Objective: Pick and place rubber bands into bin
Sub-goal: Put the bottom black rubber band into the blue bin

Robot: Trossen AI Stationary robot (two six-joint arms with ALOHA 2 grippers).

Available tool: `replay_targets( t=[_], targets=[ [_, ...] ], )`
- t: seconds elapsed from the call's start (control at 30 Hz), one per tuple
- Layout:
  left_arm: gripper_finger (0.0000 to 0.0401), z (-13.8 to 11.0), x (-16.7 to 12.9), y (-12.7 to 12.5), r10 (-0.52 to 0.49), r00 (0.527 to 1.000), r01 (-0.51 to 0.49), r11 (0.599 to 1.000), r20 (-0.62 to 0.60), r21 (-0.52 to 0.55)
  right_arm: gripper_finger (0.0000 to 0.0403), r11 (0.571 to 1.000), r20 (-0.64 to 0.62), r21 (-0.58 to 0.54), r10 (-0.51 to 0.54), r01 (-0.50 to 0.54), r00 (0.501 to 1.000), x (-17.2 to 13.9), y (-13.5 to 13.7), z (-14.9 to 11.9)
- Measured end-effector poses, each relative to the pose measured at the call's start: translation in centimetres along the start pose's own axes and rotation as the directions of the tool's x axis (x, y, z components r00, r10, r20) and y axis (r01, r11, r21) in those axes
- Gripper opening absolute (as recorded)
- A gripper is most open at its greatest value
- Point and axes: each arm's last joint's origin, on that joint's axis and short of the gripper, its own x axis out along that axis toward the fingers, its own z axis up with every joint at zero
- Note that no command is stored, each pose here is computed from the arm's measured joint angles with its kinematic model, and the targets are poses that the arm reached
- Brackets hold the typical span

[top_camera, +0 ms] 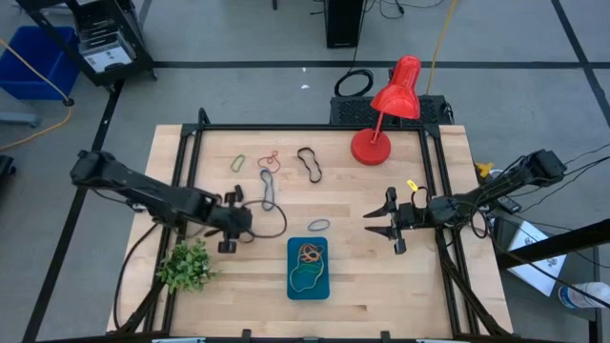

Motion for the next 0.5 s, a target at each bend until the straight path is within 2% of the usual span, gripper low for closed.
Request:
replay_targets(
  t=[0.17,0.33,0.5],
  targets=[
    [0.0124,-0.1,2.4,-0.9,0.017,0.994,-0.008,0.997,-0.109,0.075,0.0150,1.000,0.000,0.007,0.000,0.000,1.000,0.0,0.0,0.0],
    [0.0124,-0.2,4.3,-1.0,0.102,0.981,-0.078,0.986,-0.167,0.148,0.0147,1.000,0.000,0.009,-0.001,0.001,1.000,0.0,0.0,0.0],
    [0.0124,-0.3,5.4,-0.8,0.133,0.968,-0.102,0.983,-0.211,0.153,0.0150,1.000,-0.001,0.026,-0.001,0.001,1.000,0.0,0.0,0.0]
  ],
)
